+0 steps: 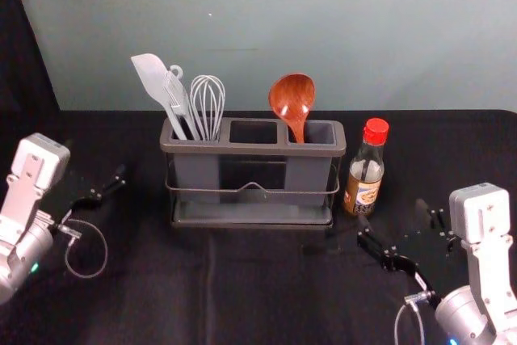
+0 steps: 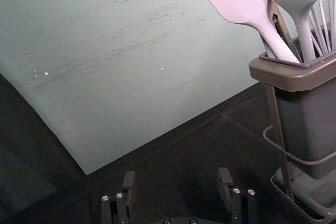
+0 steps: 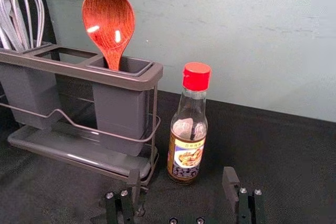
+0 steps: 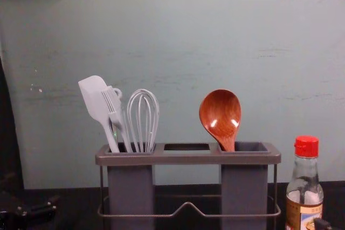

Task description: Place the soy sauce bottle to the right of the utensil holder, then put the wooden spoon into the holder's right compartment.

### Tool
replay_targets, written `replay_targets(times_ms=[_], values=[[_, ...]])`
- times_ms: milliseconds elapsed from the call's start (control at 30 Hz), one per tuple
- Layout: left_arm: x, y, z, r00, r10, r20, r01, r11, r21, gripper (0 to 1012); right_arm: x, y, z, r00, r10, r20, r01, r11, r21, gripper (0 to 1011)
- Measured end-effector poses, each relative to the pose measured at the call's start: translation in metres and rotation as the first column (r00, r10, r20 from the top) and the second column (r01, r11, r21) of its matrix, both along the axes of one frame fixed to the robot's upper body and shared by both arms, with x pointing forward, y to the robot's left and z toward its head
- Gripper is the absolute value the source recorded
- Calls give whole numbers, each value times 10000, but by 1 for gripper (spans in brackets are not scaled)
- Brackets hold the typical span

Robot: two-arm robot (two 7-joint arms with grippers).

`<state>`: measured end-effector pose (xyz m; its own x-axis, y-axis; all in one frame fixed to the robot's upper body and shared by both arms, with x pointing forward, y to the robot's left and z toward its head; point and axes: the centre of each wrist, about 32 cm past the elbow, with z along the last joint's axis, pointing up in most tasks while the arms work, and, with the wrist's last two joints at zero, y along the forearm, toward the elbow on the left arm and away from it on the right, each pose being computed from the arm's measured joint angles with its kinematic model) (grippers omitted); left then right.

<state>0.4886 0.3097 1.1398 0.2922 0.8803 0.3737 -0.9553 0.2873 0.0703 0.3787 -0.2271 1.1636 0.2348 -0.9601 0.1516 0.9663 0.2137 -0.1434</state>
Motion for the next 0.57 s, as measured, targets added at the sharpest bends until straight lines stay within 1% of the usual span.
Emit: replay_targets(times_ms=[567], values=[[0, 0, 0, 10000, -1, 0, 1, 10000, 0, 1011, 0, 0, 0, 10000, -3, 8, 3, 10000, -8, 1002]])
